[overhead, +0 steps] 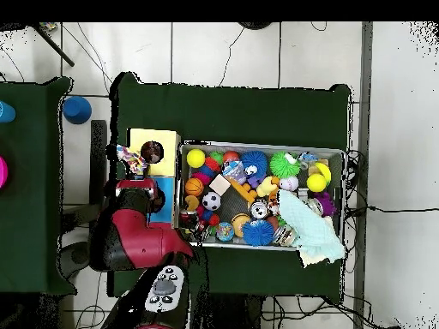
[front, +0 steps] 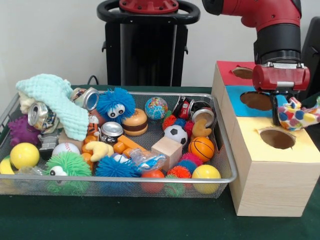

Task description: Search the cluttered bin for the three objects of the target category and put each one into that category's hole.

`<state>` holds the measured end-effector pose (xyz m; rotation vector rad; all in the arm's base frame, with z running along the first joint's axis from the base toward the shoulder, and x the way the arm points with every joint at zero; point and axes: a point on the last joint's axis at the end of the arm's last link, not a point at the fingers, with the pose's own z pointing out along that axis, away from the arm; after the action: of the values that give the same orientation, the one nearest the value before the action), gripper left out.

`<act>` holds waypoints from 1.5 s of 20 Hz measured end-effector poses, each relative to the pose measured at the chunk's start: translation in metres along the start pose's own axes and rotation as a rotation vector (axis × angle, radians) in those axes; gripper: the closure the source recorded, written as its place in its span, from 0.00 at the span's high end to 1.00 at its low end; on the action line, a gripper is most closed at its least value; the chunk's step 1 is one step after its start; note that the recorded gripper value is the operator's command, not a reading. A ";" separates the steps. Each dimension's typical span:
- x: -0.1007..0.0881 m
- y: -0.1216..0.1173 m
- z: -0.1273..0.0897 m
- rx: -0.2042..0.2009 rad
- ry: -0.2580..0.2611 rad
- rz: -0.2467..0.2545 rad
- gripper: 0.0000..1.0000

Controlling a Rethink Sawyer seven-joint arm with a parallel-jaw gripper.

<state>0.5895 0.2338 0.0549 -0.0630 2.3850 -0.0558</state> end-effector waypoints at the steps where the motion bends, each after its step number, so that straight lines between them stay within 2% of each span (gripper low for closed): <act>1: 0.000 -0.001 0.000 0.011 0.001 0.006 0.00; 8: -0.001 -0.007 0.001 0.048 0.002 0.025 0.00; 16: -0.002 -0.014 0.001 0.061 0.005 0.033 0.00; 20: -0.006 -0.027 -0.003 0.073 0.038 0.054 0.00; 22: -0.008 -0.040 -0.008 0.085 0.083 0.077 0.00; 27: -0.012 -0.052 -0.014 0.093 0.134 0.101 0.00; 28: -0.014 -0.052 -0.016 0.091 0.139 0.104 1.00; 30: -0.014 -0.052 -0.017 0.092 0.138 0.103 1.00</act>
<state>0.5901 0.1835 0.0799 0.1105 2.5162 -0.1245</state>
